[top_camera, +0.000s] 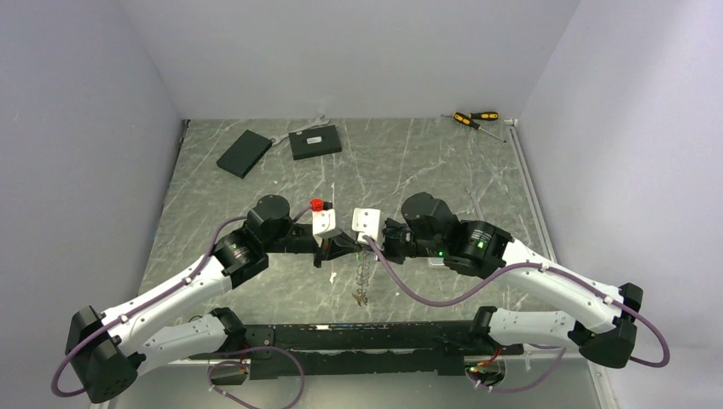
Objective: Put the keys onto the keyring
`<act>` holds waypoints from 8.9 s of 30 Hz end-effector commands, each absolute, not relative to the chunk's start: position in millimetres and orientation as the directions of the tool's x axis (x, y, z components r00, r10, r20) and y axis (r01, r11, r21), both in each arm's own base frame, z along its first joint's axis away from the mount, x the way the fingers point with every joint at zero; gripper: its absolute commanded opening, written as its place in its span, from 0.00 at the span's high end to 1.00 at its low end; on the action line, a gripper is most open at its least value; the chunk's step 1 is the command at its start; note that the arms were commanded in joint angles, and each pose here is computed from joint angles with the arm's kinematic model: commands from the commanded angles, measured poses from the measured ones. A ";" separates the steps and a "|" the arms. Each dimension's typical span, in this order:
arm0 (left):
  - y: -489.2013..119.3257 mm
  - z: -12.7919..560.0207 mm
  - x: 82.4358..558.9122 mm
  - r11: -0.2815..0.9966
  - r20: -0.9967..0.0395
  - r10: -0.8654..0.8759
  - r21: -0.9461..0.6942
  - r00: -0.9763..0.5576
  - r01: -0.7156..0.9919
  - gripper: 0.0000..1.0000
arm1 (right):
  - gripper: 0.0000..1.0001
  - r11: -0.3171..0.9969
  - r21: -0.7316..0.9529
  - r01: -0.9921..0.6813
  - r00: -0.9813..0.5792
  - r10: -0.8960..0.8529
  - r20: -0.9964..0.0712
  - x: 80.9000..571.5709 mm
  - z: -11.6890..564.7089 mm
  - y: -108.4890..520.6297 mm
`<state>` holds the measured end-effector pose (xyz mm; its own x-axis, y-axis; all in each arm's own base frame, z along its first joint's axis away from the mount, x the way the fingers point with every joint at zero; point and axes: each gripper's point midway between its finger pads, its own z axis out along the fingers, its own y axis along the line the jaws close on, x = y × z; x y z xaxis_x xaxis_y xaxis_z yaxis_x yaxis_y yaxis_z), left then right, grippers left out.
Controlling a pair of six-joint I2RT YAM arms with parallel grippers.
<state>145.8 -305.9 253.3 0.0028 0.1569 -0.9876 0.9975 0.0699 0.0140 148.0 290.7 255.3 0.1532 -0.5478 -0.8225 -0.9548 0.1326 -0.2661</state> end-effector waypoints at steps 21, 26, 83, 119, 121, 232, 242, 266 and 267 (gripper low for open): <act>-292.7 313.2 156.7 0.159 -0.977 0.093 0.202 0.190 0.966 0.52 | 1.00 0.244 -0.388 -0.889 0.311 -0.302 -0.901 146.6 324.0 278.8; -298.6 319.2 156.0 0.146 -0.982 0.052 0.189 0.183 0.971 0.60 | 1.00 0.260 -0.381 -0.887 0.317 -0.256 -0.913 142.2 333.4 275.1; -321.0 346.3 121.9 -0.072 -0.982 -0.125 0.153 0.143 0.986 0.74 | 1.00 0.326 -0.243 -0.914 0.297 0.130 -0.946 115.7 367.7 264.2; -324.8 330.7 125.7 -0.072 -0.988 -0.097 0.124 0.117 0.990 0.77 | 1.00 0.304 -0.238 -0.922 0.285 0.120 -0.951 112.6 368.5 265.3; -325.2 329.9 125.8 -0.073 -0.989 -0.094 0.122 0.115 0.990 0.77 | 1.00 0.306 -0.238 -0.922 0.286 0.122 -0.950 112.5 369.0 264.8; -315.2 313.5 142.6 0.014 -0.988 0.092 0.122 0.121 0.992 1.00 | 0.82 0.105 -0.226 -0.968 0.161 -0.429 -0.889 142.9 297.6 288.4; -315.3 312.9 142.5 0.012 -0.988 0.095 0.124 0.122 0.992 1.00 | 0.78 0.110 -0.228 -0.968 0.160 -0.431 -0.888 143.8 298.7 287.6; -315.5 312.1 142.6 0.012 -0.988 0.099 0.119 0.118 0.993 1.00 | 0.74 0.119 -0.250 -0.961 0.179 -0.421 -0.889 147.6 303.3 288.4; -315.4 312.4 142.9 0.013 -0.988 0.098 0.120 0.118 0.993 1.00 | 0.75 0.120 -0.253 -0.960 0.181 -0.420 -0.889 147.7 303.4 288.4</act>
